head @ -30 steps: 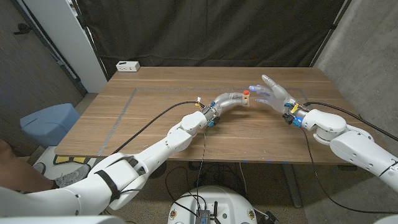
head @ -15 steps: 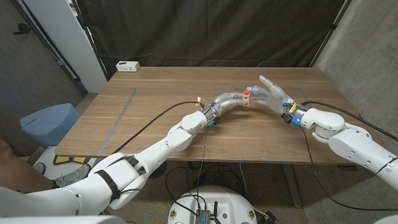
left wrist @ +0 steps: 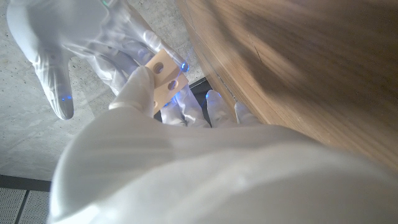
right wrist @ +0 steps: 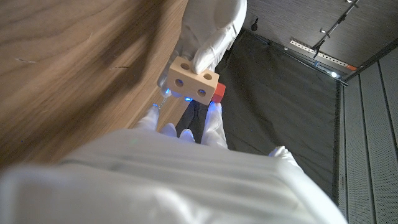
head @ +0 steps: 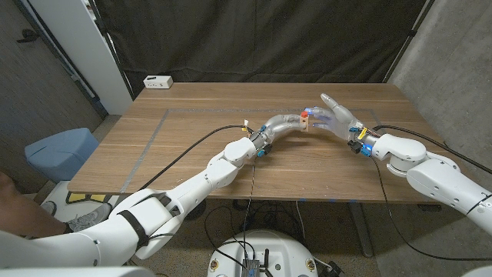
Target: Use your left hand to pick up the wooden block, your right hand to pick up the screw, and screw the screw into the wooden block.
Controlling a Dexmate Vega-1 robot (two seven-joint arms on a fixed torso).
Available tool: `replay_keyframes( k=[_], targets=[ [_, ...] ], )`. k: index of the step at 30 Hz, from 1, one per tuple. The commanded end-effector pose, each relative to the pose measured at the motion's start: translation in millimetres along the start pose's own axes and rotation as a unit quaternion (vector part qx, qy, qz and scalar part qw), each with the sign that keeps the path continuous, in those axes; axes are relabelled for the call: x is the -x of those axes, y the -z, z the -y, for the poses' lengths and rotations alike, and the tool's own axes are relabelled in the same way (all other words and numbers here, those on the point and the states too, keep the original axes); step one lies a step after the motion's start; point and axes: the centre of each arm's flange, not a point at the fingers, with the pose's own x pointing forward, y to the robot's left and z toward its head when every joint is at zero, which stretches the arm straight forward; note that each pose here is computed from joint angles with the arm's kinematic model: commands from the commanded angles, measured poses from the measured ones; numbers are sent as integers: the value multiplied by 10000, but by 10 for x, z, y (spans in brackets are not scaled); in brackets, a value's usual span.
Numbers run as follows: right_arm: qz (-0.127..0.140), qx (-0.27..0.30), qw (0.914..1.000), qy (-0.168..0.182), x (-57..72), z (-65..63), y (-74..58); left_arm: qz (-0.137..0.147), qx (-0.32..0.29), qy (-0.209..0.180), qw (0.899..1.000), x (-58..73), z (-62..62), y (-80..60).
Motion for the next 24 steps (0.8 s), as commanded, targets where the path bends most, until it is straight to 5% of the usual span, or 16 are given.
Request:
replay_keyframes(
  k=[1,24],
  targets=[
    [-31,-14,10000,48,16,-4,-3,-8,22,-14,10000,-2,-21,15],
    [-59,-22,9999,152,16,16,-17,-42,60,-3,10000,-51,-77,51]
  ],
)
